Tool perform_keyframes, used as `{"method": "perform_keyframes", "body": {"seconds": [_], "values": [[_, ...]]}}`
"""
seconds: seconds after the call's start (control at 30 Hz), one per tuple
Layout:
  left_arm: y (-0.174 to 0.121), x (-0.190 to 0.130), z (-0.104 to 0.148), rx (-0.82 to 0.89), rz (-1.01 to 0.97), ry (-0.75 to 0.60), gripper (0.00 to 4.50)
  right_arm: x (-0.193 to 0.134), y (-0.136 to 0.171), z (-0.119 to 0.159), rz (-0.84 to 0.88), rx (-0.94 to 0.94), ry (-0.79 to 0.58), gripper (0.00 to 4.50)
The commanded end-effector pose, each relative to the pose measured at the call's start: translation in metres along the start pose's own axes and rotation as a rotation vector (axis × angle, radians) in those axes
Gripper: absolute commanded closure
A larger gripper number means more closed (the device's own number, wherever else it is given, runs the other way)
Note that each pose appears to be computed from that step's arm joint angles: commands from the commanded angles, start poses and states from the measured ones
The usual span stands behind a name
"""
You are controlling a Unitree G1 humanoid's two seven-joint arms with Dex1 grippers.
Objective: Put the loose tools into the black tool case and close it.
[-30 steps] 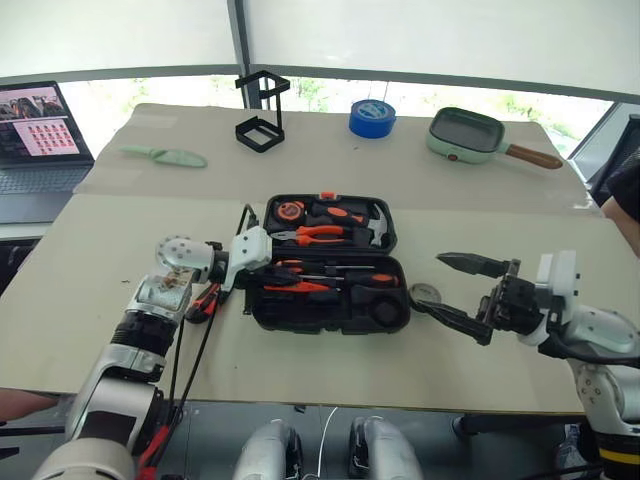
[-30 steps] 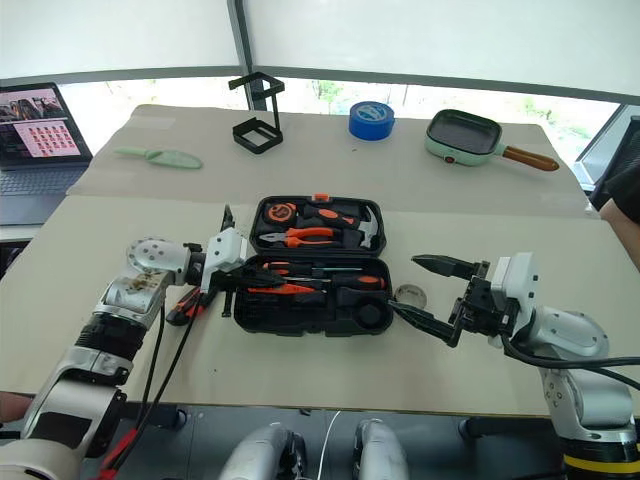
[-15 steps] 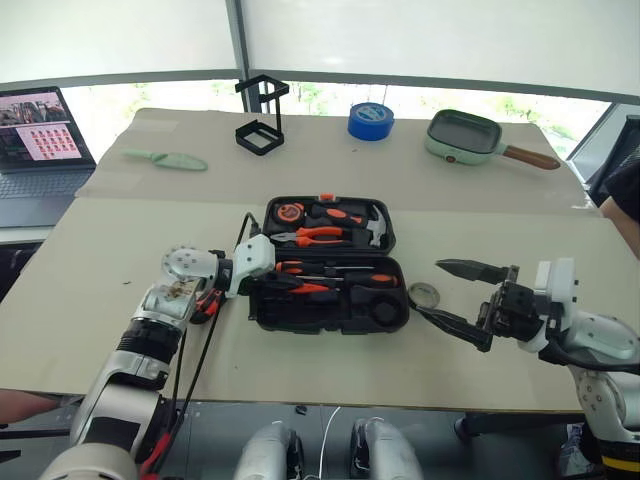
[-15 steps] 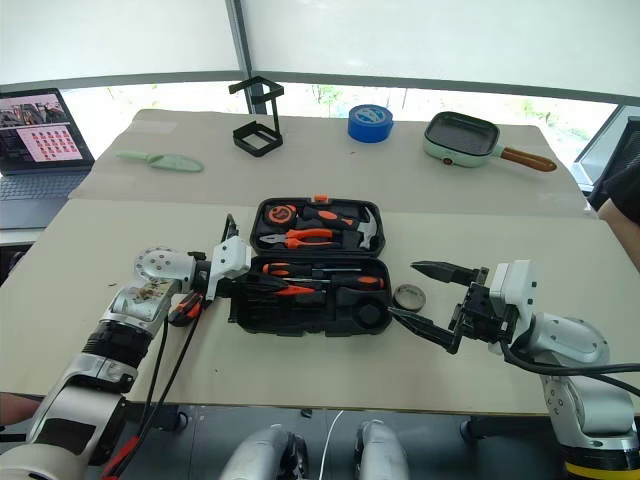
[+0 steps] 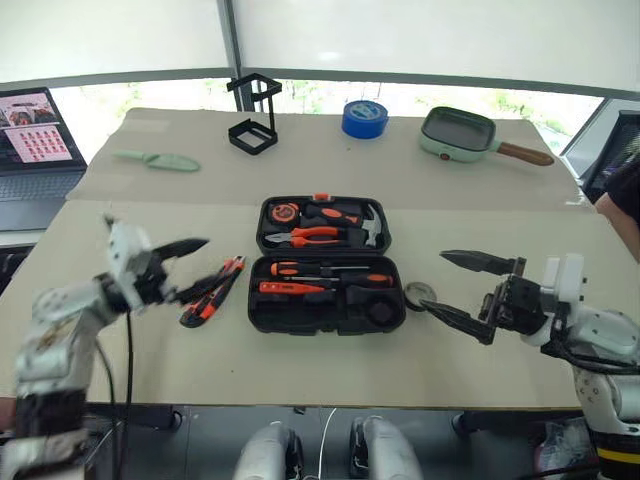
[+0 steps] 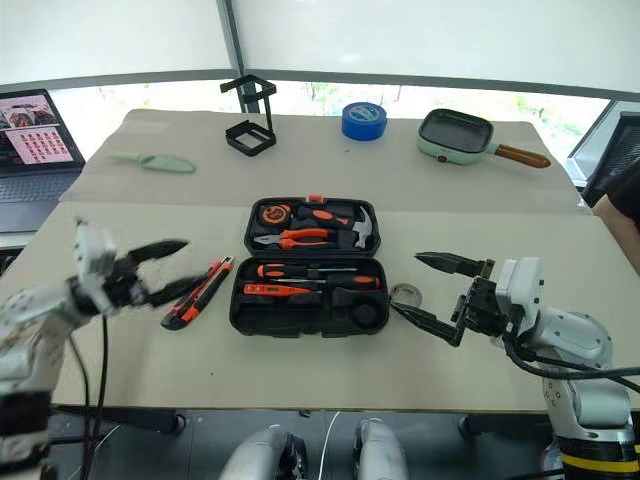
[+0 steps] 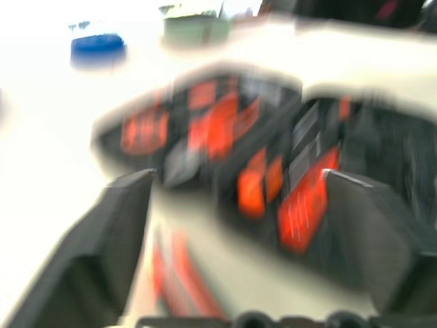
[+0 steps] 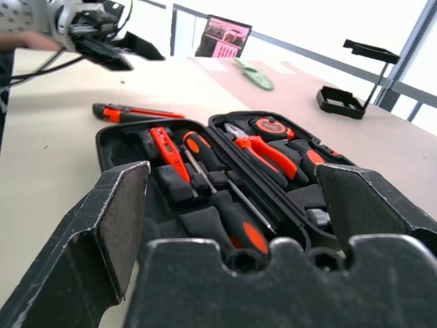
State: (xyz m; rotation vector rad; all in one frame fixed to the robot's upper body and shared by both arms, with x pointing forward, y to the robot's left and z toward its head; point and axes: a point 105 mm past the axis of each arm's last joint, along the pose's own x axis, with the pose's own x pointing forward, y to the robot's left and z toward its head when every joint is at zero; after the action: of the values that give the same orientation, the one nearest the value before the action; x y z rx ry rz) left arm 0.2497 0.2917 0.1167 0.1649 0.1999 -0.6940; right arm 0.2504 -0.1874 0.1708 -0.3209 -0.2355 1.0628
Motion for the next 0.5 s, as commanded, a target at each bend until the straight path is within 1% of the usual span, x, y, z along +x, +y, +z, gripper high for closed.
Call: {"method": "perform_keyframes", "body": {"seconds": [0.03, 0.17, 0.27, 0.33, 0.43, 0.5], "values": [[0.009, -0.044, 0.002, 0.053, 0.141, 0.027, 0.08, -0.003, 0.004, -0.001, 0.031, -0.064, -0.009, 0.0], [0.014, -0.081, -0.016, 0.028, 0.272, 0.096, 0.08, -0.001, 0.015, -0.016, 0.101, -0.034, 0.013, 0.0], [0.012, -0.092, -0.015, 0.05, 0.31, 0.1, 0.08, 0.0, 0.013, -0.019, 0.094, -0.017, 0.004, 0.0], [0.008, -0.086, -0.009, 0.073, 0.285, 0.079, 0.08, 0.002, 0.01, -0.02, 0.086, -0.014, -0.005, 0.0], [-0.002, -0.063, 0.004, 0.092, 0.199, 0.028, 0.08, 0.005, 0.01, -0.02, 0.094, -0.012, -0.011, 0.0], [-0.009, -0.041, 0.02, 0.106, 0.117, -0.033, 0.08, 0.006, 0.008, -0.019, 0.096, -0.01, -0.016, 0.0]]}}
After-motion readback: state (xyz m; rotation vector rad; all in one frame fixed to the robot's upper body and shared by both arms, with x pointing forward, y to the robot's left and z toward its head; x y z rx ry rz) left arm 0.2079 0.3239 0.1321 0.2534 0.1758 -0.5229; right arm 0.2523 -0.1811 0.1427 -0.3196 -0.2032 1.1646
